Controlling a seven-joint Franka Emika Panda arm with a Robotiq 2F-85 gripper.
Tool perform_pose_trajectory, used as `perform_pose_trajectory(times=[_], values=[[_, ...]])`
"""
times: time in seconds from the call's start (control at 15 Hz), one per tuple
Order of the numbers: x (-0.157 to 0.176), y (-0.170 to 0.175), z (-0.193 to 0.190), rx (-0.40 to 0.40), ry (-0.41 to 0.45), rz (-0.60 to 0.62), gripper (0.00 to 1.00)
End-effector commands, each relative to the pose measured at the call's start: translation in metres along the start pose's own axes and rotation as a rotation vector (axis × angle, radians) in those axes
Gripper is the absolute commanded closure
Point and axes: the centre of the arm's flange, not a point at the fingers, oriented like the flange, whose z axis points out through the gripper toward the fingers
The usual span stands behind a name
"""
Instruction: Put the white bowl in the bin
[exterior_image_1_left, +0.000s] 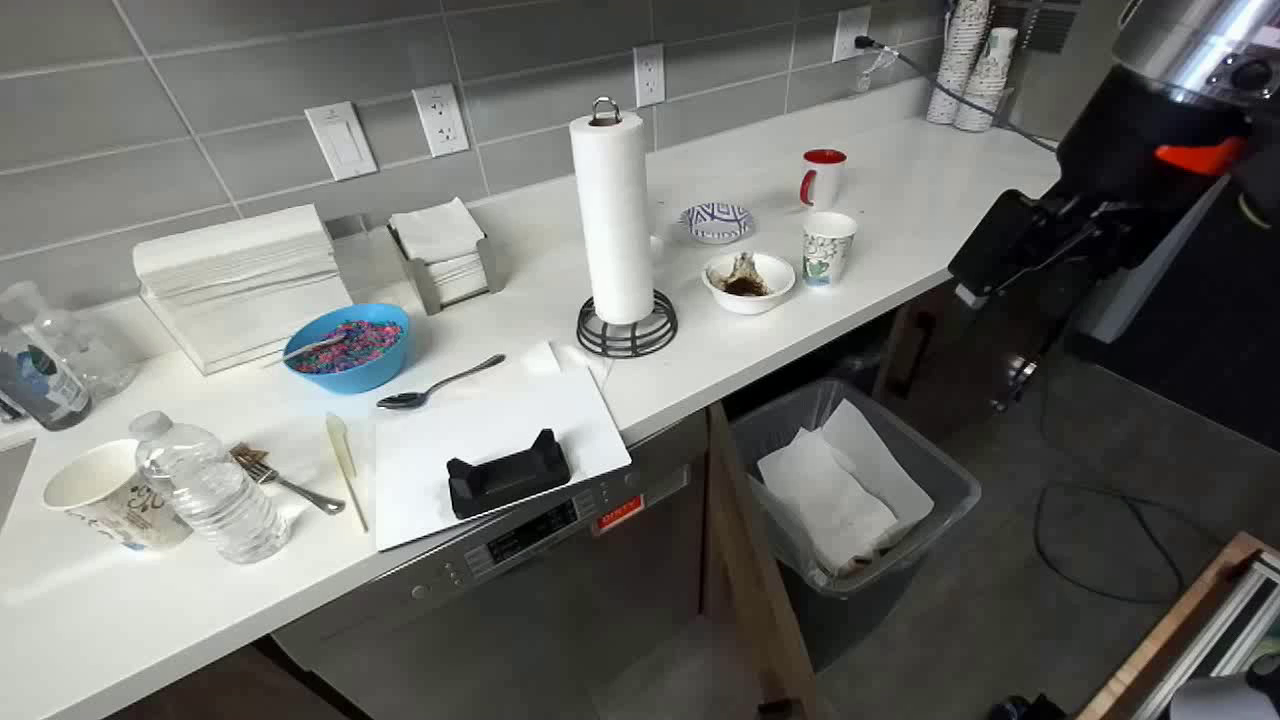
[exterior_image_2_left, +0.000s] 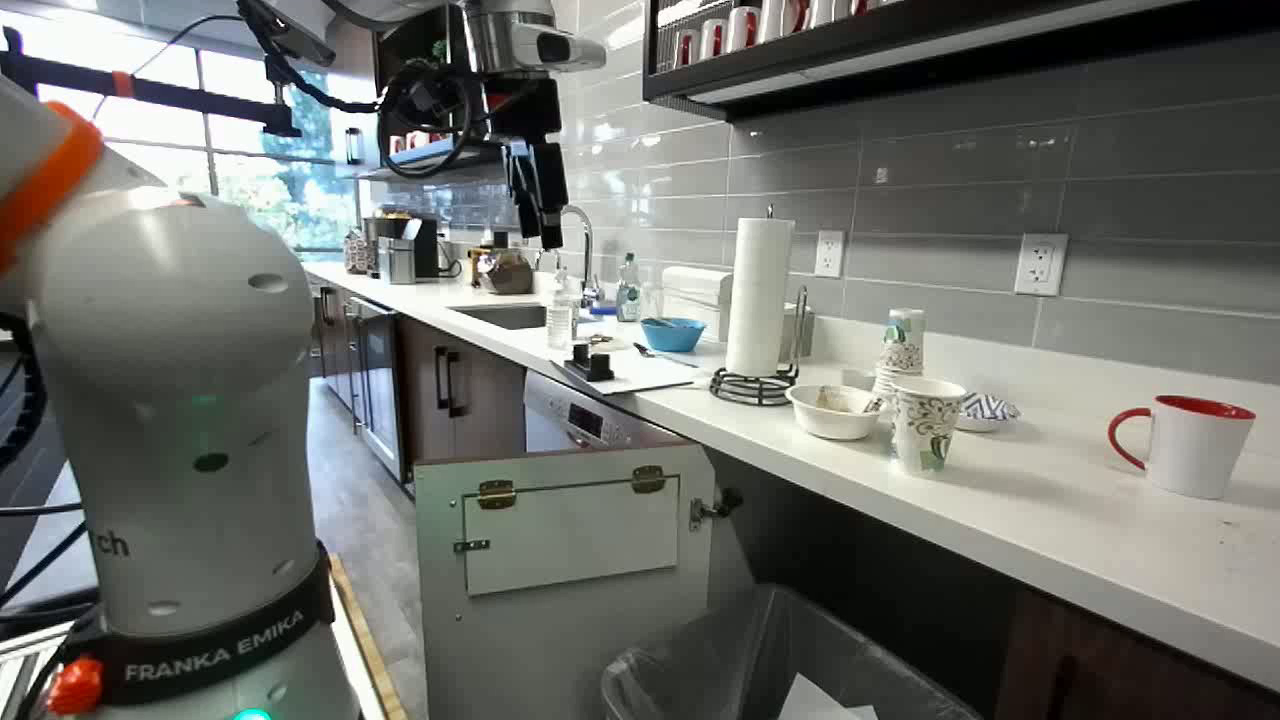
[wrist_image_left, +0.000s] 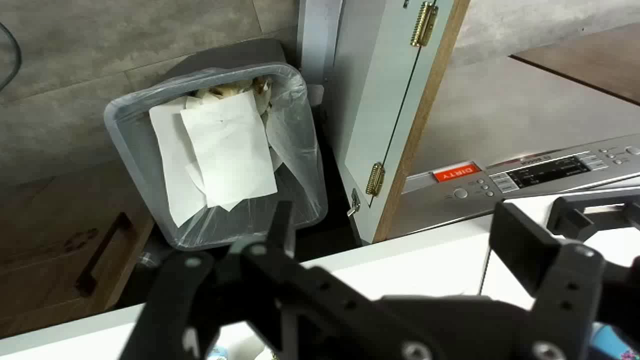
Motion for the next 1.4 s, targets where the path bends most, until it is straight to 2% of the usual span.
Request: perform_pose_trajectory(times=[0.0, 0.93, 1.0, 1.33], values=[[0.0, 0.0, 0.0, 0.0, 0.0, 0.0, 0.0], [0.0, 0.0, 0.0, 0.0, 0.0, 0.0, 0.0], [0.022, 0.01, 0.004, 0.007, 0.062, 0.136, 0.0], [0.101, 0.05, 0.015, 0.031, 0.23, 0.358, 0.0]])
